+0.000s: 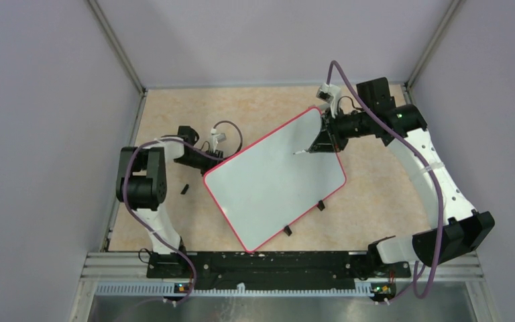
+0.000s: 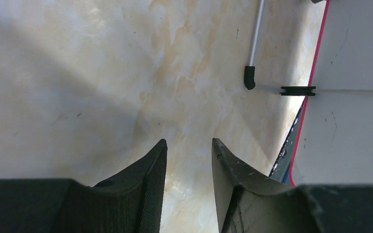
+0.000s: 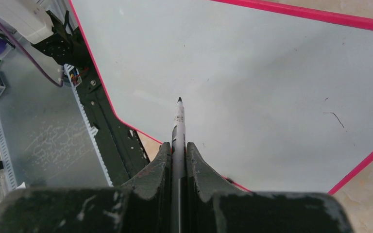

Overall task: Write a sentence on the whiteboard
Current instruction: Adjust the whiteboard stand at the center of the board.

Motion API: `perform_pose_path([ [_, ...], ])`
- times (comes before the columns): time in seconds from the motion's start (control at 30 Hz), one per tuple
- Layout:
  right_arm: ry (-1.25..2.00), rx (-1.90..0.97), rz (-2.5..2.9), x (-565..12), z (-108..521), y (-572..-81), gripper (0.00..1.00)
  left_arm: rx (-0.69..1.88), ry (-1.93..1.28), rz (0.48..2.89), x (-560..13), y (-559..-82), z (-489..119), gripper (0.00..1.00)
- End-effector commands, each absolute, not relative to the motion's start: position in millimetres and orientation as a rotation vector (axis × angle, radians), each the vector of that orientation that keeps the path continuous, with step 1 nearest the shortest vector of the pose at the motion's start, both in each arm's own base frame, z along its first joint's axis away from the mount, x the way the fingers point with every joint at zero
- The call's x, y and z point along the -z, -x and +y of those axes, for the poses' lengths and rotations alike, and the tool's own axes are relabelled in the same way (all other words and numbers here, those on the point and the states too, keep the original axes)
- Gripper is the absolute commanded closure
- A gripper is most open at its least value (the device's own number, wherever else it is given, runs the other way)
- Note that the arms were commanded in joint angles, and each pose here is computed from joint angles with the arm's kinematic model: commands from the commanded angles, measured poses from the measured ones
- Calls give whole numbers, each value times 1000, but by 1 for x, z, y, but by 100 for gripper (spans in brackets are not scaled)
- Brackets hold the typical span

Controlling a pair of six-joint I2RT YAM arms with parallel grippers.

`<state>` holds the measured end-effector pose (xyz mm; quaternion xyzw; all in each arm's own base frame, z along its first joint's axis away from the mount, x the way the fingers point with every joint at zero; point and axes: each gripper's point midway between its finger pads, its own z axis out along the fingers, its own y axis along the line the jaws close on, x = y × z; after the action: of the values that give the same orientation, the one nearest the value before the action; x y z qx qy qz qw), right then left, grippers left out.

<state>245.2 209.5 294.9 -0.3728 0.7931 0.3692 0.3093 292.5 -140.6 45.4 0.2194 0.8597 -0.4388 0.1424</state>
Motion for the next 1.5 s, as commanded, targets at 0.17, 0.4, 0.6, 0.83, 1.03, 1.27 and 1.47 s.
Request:
perform_pose_path([
  [0.17,1007,-959,2005,-323,212,-243,100,1327,-714,2515,-26,-294,-175,57],
  [0.4,1009,-942,2017,-321,210,-243,100,1343,-815,2528,-15,-300,-208,58],
  [0.6,1010,-930,2026,-319,209,-244,100,1357,-889,2515,-6,-308,-233,59],
  [0.83,1013,-921,2030,-317,208,-244,100,1391,-991,2490,-3,-306,-260,67],
  [1.03,1016,-914,2032,-317,207,-244,100,1428,-1112,2467,0,-289,-283,70],
  [1.27,1017,-908,2028,-318,206,-243,100,1501,-1023,2380,-34,-309,-274,60],
  [1.47,1017,-906,2028,-319,206,-242,100,1539,-892,2285,-79,-312,-223,54],
])
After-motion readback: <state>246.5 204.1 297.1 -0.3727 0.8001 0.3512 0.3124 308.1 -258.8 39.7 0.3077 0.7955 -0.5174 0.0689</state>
